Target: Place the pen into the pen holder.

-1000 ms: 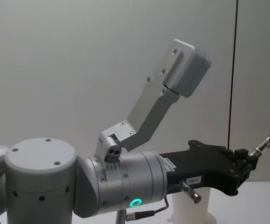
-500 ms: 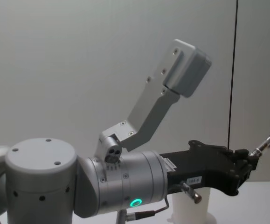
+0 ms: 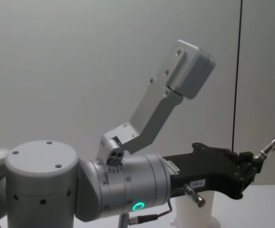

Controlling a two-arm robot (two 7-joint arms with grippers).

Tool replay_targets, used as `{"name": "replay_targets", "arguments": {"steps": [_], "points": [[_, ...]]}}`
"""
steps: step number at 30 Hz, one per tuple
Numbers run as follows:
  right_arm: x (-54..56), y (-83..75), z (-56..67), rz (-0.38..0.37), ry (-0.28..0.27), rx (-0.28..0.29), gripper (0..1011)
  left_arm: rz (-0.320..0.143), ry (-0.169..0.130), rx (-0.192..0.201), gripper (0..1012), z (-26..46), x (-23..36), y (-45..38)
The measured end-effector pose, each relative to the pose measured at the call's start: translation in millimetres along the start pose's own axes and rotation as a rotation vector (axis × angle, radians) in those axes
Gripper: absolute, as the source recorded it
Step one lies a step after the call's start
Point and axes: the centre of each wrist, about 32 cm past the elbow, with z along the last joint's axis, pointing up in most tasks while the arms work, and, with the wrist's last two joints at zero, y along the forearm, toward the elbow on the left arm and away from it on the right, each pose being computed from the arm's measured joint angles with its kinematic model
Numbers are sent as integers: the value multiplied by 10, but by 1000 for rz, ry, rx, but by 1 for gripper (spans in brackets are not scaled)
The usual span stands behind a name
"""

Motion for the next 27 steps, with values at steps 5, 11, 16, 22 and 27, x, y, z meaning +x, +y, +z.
{"name": "replay_targets", "arguments": {"steps": [5,11,16,22,27], "points": [[6,-59,4,53,55,14,1002,0,0,0,137,0,0,0],[-23,-90,1,101,114,34,1001,0,0,0,137,0,0,0],[-67,-90,-9,124,154,50,1001,0,0,0,137,0,0,0],[-161,-45,-45,145,206,69,1001,0,0,0,137,0,0,0],[-225,6,-75,149,241,77,1002,0,0,0,137,0,0,0]]}}
